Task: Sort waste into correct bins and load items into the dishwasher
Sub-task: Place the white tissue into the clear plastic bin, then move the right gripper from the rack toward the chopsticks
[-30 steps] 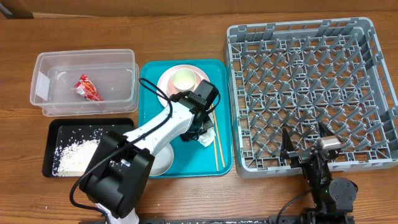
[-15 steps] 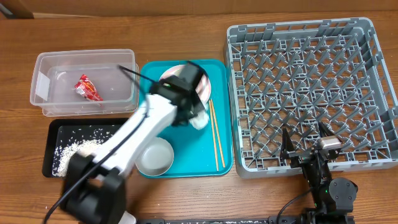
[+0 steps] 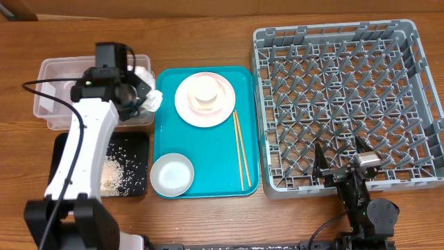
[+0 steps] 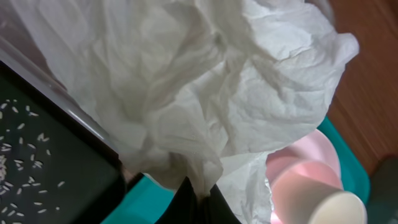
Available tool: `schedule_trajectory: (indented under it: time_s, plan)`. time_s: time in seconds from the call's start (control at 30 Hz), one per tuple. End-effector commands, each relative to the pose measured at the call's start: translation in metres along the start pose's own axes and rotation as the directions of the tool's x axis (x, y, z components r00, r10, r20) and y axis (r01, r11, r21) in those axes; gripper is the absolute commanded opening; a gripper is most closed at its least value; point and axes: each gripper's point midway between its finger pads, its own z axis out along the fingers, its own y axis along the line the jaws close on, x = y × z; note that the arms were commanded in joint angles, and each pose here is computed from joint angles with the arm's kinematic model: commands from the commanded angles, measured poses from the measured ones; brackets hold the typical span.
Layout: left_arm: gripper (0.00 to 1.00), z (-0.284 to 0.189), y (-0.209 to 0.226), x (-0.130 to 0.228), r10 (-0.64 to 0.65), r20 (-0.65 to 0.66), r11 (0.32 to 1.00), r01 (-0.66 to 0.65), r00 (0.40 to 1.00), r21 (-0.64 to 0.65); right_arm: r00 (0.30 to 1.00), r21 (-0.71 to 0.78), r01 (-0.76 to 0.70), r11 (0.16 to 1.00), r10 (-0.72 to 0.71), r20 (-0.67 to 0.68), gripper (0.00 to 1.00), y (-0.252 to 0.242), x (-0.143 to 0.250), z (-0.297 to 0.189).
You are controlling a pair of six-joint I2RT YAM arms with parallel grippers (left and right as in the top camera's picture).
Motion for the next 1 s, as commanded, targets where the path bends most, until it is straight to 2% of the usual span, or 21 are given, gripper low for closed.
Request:
schedule_trajectory:
  time_s: [0.0,0.4,0.67,0.73,0.8,0.87,0.97]
  plan:
    - [0.04,0.027,0.019,-0.018,-0.006,0.007,0.998,0.006,1.0,-0.064,1.0,0.001,0.002,1.0,-0.002,0.002,1.0,-0.001,0.002,0.0]
    - [0.04,0.081,0.054,-0.053,-0.076,0.023,0.989,0.078,0.997,-0.122,1.0,0.001,0.002,1.0,-0.002,0.002,1.0,0.0,0.002,0.0]
    - [0.1,0.101,0.051,-0.059,0.004,0.03,0.994,0.0,1.0,-0.11,1.0,0.001,0.002,1.0,-0.002,0.002,1.0,0.0,0.002,0.0]
    - [0.17,0.101,0.047,-0.063,0.03,0.044,0.995,-0.026,0.999,-0.092,1.0,0.001,0.002,1.0,-0.002,0.002,1.0,0.0,0.002,0.0]
    - [0.33,0.099,0.043,-0.067,0.056,0.051,0.995,-0.052,0.997,-0.083,1.0,0.001,0.002,1.0,-0.002,0.002,1.0,0.0,0.002,0.0]
    - [0.45,0.096,0.04,-0.07,0.075,0.054,0.995,-0.071,0.996,-0.075,1.0,0.001,0.002,1.0,-0.002,0.002,1.0,0.0,0.002,0.0]
    - [0.54,0.086,0.034,-0.073,0.076,0.041,0.995,-0.073,0.996,-0.064,1.0,0.001,0.002,1.0,-0.002,0.002,1.0,0.0,0.002,0.0]
